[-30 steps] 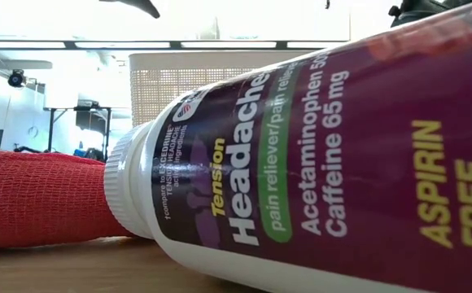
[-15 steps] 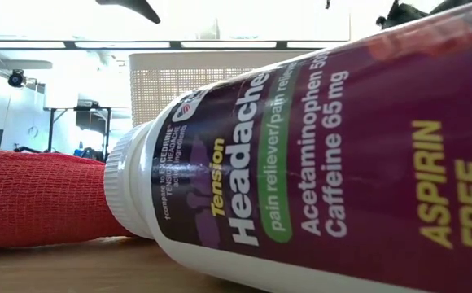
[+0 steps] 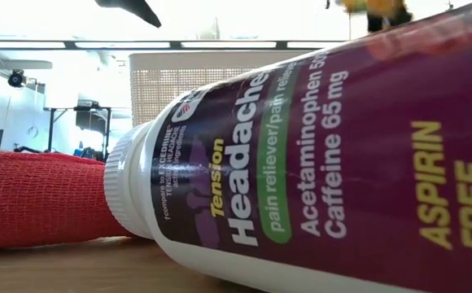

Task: Pick & place medical supplies in basket/bin
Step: Put the yellow pill bottle into the white bin

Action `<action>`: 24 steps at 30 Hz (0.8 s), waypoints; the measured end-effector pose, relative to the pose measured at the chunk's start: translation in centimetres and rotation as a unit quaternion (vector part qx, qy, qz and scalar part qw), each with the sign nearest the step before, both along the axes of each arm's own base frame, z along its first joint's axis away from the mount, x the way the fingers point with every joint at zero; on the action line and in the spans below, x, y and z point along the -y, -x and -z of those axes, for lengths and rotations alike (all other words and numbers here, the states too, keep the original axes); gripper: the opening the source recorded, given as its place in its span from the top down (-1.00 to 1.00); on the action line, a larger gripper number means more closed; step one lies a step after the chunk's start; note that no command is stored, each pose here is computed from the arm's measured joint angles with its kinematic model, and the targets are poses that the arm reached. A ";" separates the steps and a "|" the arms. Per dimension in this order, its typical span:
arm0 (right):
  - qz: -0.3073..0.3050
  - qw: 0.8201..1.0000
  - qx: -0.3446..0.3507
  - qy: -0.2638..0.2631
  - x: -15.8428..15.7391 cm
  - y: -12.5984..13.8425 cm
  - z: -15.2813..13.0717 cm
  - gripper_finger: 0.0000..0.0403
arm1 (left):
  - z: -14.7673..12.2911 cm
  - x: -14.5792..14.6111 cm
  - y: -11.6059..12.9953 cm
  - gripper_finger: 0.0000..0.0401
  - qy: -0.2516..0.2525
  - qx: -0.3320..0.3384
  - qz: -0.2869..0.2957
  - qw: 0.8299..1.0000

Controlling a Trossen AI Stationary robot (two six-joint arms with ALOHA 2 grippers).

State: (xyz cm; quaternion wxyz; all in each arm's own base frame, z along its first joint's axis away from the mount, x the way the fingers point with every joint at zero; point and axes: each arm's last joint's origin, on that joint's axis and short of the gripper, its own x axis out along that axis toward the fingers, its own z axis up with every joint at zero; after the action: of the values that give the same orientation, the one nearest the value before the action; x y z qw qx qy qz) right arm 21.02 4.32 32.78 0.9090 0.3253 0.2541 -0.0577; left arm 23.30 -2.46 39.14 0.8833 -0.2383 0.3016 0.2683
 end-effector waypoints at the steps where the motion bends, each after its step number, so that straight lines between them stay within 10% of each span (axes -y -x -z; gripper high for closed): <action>1: 0.042 0.998 0.026 0.031 0.5 0.1 -1.4 0.13 | 0.1 0.0 0.0 -0.73 0.000 -0.002 0.000 1.000; 7: 0.198 0.960 0.048 0.193 4.7 -1.9 -6.0 0.05 | 0.7 0.0 -0.2 -0.73 0.000 -0.003 0.000 1.000; 17: 0.115 0.950 -0.150 0.250 9.0 -8.1 -5.2 -0.48 | 1.7 2.6 1.1 -0.73 0.020 -0.061 0.041 0.997; 24: 0.060 0.928 -0.148 0.336 8.0 -8.5 -6.5 -0.74 | 4.6 8.2 3.3 -0.73 0.019 -0.109 0.138 0.984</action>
State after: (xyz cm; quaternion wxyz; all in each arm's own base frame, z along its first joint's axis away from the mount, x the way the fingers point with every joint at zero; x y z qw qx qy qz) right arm 29.56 -3.63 39.30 0.9120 0.0029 0.3315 -0.2417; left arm 20.00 -10.67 34.53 0.8690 -0.1804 0.4314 0.1621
